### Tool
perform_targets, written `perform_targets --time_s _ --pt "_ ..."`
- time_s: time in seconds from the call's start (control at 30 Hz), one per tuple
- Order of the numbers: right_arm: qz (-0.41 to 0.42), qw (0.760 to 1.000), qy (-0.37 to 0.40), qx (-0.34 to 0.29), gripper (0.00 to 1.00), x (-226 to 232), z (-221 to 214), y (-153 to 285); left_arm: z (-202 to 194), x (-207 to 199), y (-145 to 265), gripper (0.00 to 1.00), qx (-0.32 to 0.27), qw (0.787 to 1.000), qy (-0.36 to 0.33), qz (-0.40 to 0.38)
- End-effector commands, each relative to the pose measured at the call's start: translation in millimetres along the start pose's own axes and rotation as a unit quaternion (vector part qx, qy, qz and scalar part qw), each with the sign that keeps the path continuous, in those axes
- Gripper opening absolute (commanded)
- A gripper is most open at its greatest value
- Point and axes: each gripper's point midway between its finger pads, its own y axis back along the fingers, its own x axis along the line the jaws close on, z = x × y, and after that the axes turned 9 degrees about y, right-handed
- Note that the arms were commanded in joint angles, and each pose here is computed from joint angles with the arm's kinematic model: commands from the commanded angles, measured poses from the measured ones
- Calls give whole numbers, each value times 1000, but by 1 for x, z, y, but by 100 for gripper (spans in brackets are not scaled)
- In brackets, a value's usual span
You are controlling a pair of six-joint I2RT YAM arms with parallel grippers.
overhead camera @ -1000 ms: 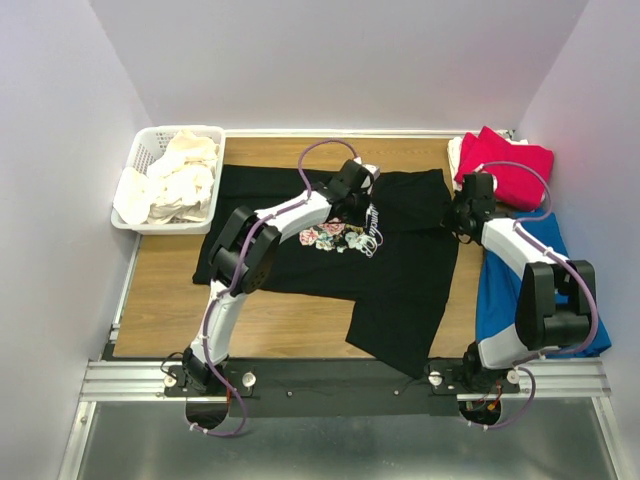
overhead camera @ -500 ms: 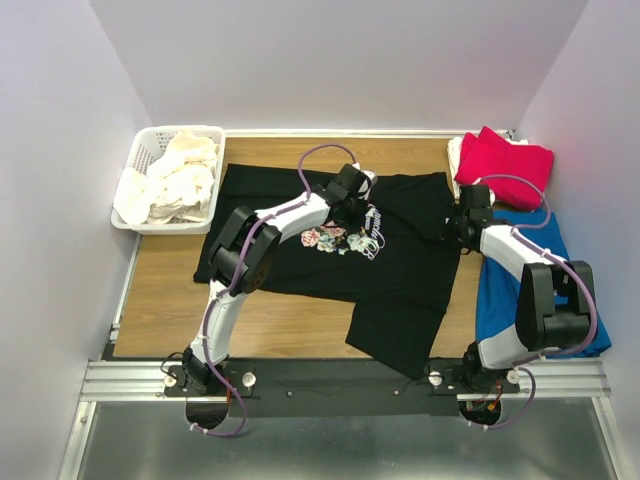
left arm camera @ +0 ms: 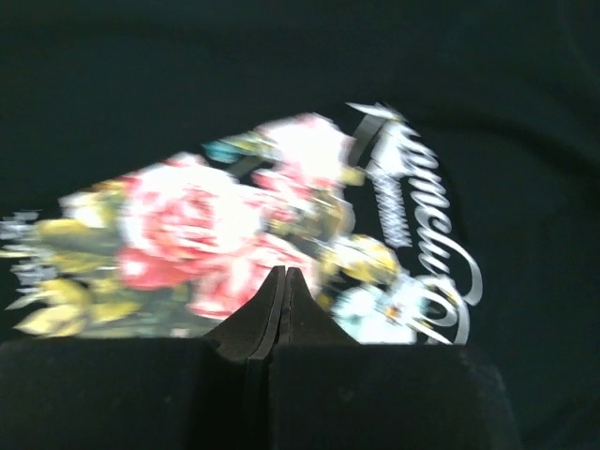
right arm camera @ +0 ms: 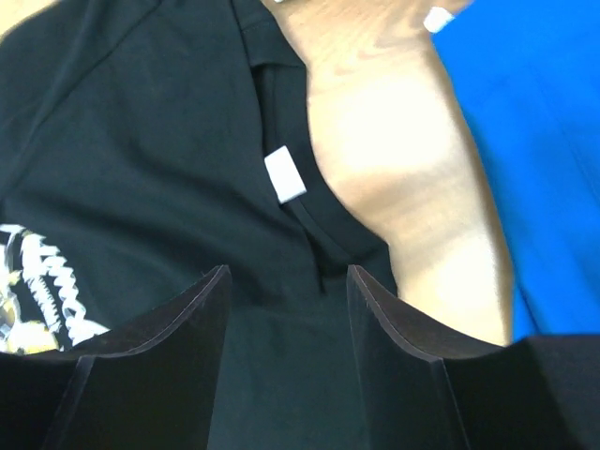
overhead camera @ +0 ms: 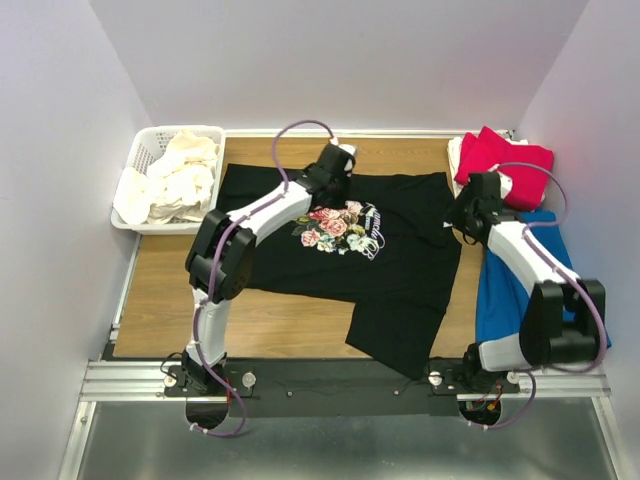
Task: Fold and stack the t-shirts
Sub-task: Fold the flattened tshirt in 1/3 of the way
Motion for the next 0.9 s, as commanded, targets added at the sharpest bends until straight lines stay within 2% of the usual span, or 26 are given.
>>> perform_targets --time_s 0.0,0.03,0.17,0.3,0.57,0.6,0.67,0.7,0.87 --pt "2 998 3 66 61 13 -16 -39 17 75 7 0 -15 994 68 89" --pt "0 996 4 88 61 15 -26 -51 15 86 7 0 -13 992 75 102" --pt "8 994 7 111 61 30 -30 -73 -1 139 12 0 5 983 108 147" --pt "3 992 14 126 61 38 -27 -91 -18 169 16 0 24 976 132 169" --pt "-73 977 42 197 61 24 -42 -118 -65 192 24 0 80 967 142 197" --pt "-77 978 40 187 61 27 -29 -122 -75 194 26 0 92 965 141 200" --pt "-102 971 55 208 60 20 -38 -131 -80 198 32 0 96 963 141 209" --pt "-103 973 54 199 60 24 -25 -135 -87 201 33 0 104 961 141 212" --pt "-126 967 75 210 60 24 -18 -159 -83 205 34 0 105 961 140 212"
